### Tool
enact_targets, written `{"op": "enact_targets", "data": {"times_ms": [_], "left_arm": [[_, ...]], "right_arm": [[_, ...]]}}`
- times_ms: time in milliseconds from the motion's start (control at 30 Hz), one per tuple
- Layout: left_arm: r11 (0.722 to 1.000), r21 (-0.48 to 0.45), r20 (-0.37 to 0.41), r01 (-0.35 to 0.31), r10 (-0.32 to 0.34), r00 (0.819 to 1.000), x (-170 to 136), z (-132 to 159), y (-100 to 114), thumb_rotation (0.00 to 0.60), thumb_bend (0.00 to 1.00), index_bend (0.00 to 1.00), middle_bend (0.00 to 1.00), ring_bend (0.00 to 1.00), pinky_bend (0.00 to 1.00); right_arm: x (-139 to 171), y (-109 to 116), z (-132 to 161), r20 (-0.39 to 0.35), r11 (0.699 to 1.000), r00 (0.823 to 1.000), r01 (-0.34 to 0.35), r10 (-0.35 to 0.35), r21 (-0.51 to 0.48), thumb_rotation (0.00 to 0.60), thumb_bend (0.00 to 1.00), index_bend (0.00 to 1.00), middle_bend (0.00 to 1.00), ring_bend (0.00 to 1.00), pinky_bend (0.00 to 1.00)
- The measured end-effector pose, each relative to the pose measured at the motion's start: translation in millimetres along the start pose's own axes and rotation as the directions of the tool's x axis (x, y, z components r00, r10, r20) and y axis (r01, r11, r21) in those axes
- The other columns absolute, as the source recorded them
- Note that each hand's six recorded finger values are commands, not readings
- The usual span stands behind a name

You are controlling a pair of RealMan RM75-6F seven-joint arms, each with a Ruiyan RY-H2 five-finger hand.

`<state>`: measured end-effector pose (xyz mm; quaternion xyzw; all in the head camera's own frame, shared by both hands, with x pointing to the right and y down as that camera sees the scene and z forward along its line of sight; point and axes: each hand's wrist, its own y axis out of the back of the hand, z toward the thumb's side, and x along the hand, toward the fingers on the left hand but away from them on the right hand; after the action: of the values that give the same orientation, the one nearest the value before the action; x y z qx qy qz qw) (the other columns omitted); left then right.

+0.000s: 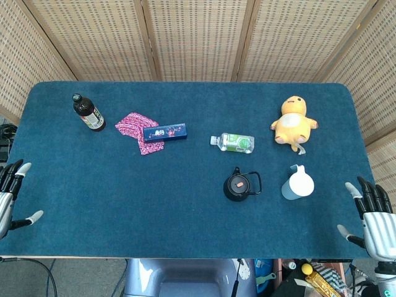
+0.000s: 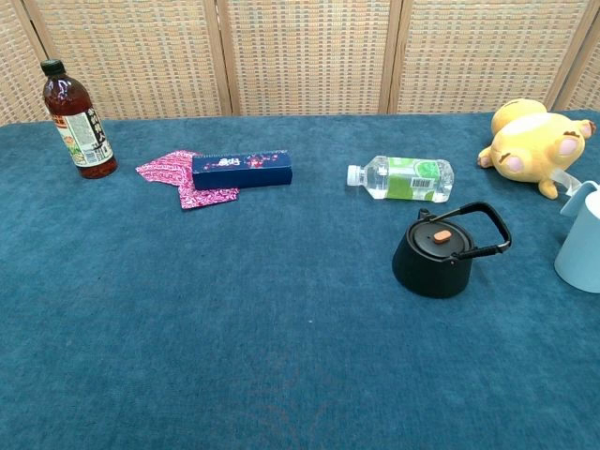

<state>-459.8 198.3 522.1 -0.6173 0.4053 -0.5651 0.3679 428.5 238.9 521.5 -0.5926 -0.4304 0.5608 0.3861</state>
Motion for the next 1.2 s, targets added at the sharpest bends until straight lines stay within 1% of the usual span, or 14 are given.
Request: {"op": "enact_targets", "data": {"times_ms": [267, 367, 467, 567, 633, 700, 800, 900, 1033, 1200], "left_arm": [[1.000, 0.003, 0.002, -0.006, 0.006, 1.000, 1, 1, 0, 0.600, 0.13, 0.00, 0.00, 0.00, 0.00], [1.000, 0.008, 0.005, -0.008, 0.008, 1.000, 1, 2, 0, 0.600, 0.13, 0.00, 0.00, 0.00, 0.00], [1.000, 0.012, 0.010, -0.009, 0.009, 1.000, 3, 4, -1, 0.600, 0.13, 0.00, 0.00, 0.00, 0.00], [1.000, 0.019, 0.003, -0.006, 0.006, 1.000, 5, 3, -3, 0.600, 0.13, 0.00, 0.00, 0.00, 0.00], [1.000, 0.023, -0.003, -0.002, 0.002, 1.000, 6, 2, -5, 0.600, 0.13, 0.00, 0.00, 0.00, 0.00], [0.999, 0.032, -0.010, -0.001, 0.001, 1.000, 8, 0, -6, 0.600, 0.13, 0.00, 0.00, 0.00, 0.00], [0.999, 0.037, -0.017, -0.002, 0.002, 1.000, 11, -1, -8, 0.600, 0.13, 0.00, 0.00, 0.00, 0.00], [0.999, 0.036, -0.024, 0.001, 0.000, 1.000, 13, -3, -9, 0.600, 0.13, 0.00, 0.00, 0.00, 0.00], [0.999, 0.034, -0.033, 0.002, -0.001, 0.999, 14, -5, -9, 0.600, 0.13, 0.00, 0.00, 0.00, 0.00], [1.000, 0.026, -0.039, 0.007, -0.006, 0.999, 15, -8, -9, 0.600, 0.13, 0.00, 0.00, 0.00, 0.00]], "right_arm": [[-5, -2, 2, -0.012, 1.000, 1.000, -0.004, 0.004, 0.022, 0.600, 0.00, 0.00, 0.00, 0.00, 0.00], [-19, -1, 12, -0.054, 1.000, 0.998, -0.009, 0.009, 0.016, 0.600, 0.00, 0.00, 0.00, 0.00, 0.00], [-40, 0, 30, -0.124, 1.000, 0.992, -0.031, 0.030, -0.004, 0.600, 0.00, 0.00, 0.00, 0.00, 0.00], [-68, 1, 56, -0.208, 0.998, 0.976, -0.068, 0.063, -0.018, 0.600, 0.02, 0.08, 0.00, 0.00, 0.00], [-91, -1, 82, -0.279, 0.994, 0.956, -0.103, 0.093, -0.022, 0.600, 0.12, 0.18, 0.00, 0.00, 0.00], [-105, -2, 98, -0.320, 0.992, 0.941, -0.126, 0.113, -0.022, 0.600, 0.22, 0.27, 0.00, 0.00, 0.00], [-133, -10, 134, -0.392, 0.984, 0.906, -0.179, 0.157, -0.019, 0.600, 0.32, 0.32, 0.00, 0.00, 0.00], [-152, -24, 159, -0.413, 0.971, 0.887, -0.236, 0.206, -0.023, 0.600, 0.39, 0.37, 0.00, 0.00, 0.00], [-168, -47, 182, -0.410, 0.954, 0.872, -0.300, 0.267, -0.018, 0.600, 0.46, 0.42, 0.00, 0.00, 0.00], [-172, -74, 200, -0.387, 0.937, 0.862, -0.350, 0.326, 0.008, 0.600, 0.50, 0.43, 0.00, 0.00, 0.00]]}}
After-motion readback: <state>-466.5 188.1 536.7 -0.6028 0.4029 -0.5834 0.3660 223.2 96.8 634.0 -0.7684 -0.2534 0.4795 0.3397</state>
